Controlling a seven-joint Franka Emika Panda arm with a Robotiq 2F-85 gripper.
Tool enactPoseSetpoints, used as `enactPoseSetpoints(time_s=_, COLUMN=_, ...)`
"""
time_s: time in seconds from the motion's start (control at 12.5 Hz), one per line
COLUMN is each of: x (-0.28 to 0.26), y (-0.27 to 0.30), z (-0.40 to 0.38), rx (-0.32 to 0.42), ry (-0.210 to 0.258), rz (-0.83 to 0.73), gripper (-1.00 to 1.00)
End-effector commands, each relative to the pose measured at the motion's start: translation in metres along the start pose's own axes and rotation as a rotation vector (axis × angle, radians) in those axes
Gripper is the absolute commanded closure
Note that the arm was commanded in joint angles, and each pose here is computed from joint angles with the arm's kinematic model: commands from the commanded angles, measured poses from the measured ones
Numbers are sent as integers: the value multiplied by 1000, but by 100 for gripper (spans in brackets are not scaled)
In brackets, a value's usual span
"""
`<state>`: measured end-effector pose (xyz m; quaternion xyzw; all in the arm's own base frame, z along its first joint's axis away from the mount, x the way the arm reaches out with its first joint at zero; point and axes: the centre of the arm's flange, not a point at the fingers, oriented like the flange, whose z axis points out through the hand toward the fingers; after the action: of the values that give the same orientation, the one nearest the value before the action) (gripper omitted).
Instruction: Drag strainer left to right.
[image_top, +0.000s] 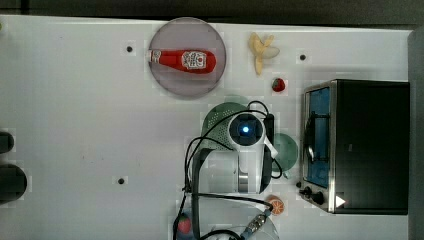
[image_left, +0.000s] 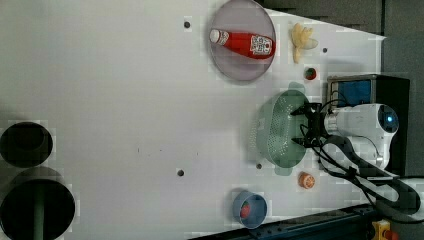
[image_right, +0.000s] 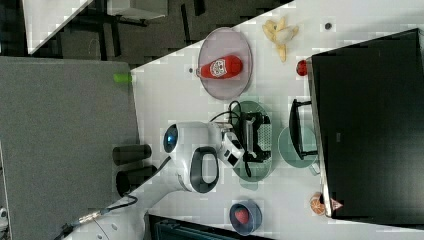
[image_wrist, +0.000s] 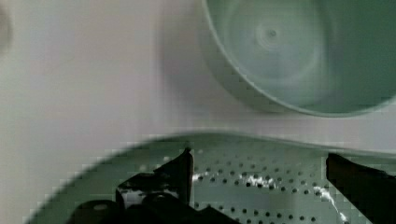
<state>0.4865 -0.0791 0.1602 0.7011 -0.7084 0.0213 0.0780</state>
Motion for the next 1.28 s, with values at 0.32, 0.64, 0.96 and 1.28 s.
enactPoseSetpoints(time_s=0.32, x=-23, y=-10, z=-105, rx=61, ry=-11, rz=-421, gripper=-100)
enactPoseSetpoints(time_s=0.64, x=-12, y=1, z=-221, rx=81, ry=-62, rz=-552, gripper=-100)
enactPoseSetpoints(time_s=0.96, x=0, y=40, z=-329, rx=143, ry=-136, rz=-681, gripper=-100)
enactPoseSetpoints(time_s=1.28, x=7, y=70, z=-389, rx=91, ry=-157, rz=-699, gripper=-100)
